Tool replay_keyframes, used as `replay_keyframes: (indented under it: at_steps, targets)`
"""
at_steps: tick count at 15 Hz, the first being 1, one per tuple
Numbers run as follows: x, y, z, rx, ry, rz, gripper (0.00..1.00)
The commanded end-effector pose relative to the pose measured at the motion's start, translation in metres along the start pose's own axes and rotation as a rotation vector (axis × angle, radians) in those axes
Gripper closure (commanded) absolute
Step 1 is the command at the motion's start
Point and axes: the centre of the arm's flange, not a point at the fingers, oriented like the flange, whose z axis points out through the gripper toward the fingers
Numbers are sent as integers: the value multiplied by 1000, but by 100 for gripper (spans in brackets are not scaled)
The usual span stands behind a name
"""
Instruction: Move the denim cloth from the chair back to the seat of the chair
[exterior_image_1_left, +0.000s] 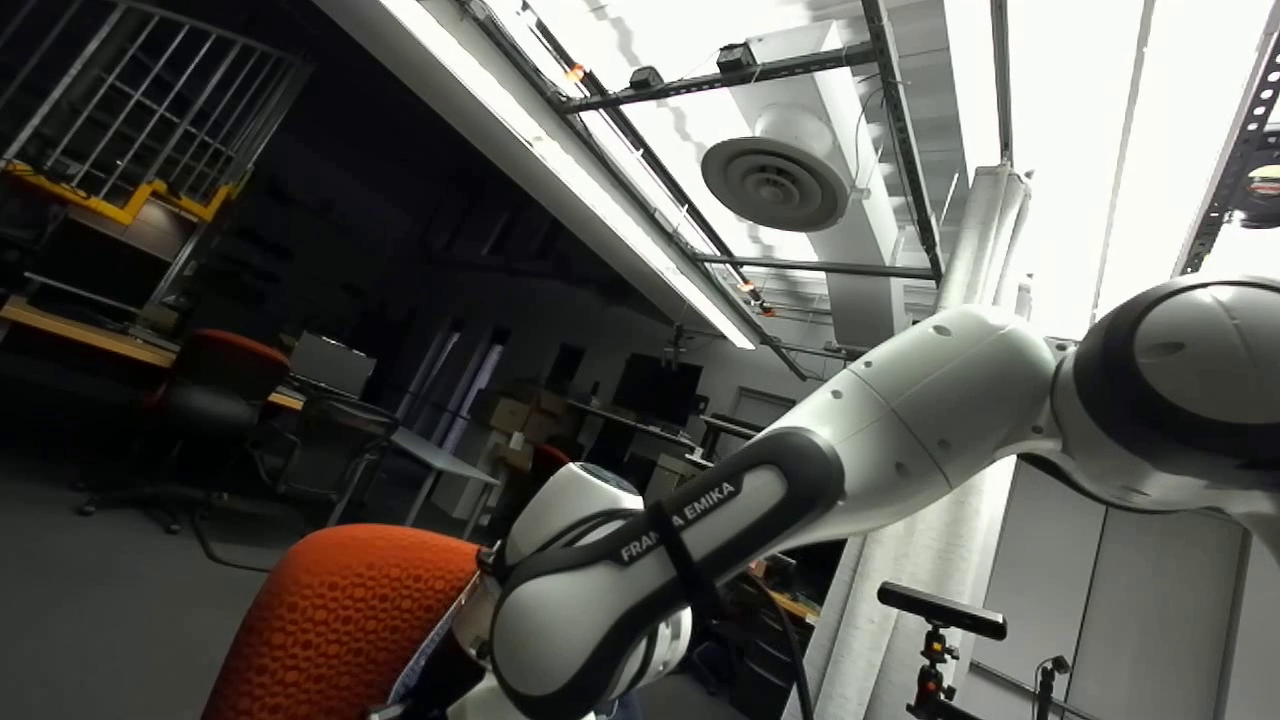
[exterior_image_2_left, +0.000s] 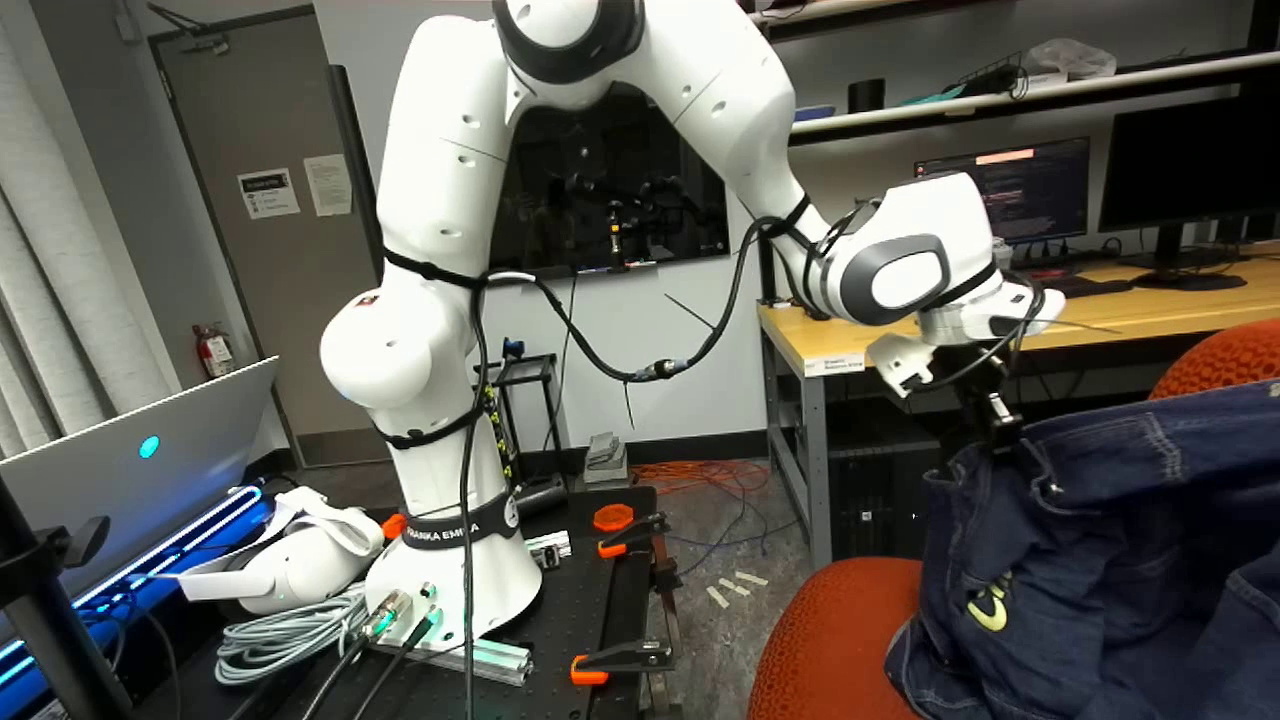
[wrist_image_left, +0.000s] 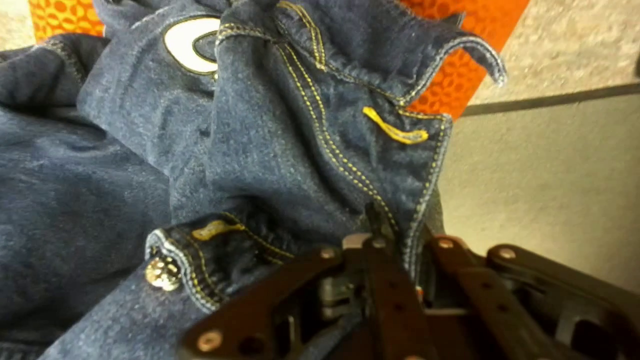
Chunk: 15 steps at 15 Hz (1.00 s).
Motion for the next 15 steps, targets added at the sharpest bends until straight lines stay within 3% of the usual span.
replay_keyframes:
  at_steps: [1,7,15]
  targets:
    - [-70,-28,-12,63,-55,-183,97]
    - [-124,-55,-5,120,-168,-439,97]
    - [-141,-55,-3,216,-249,-665,97]
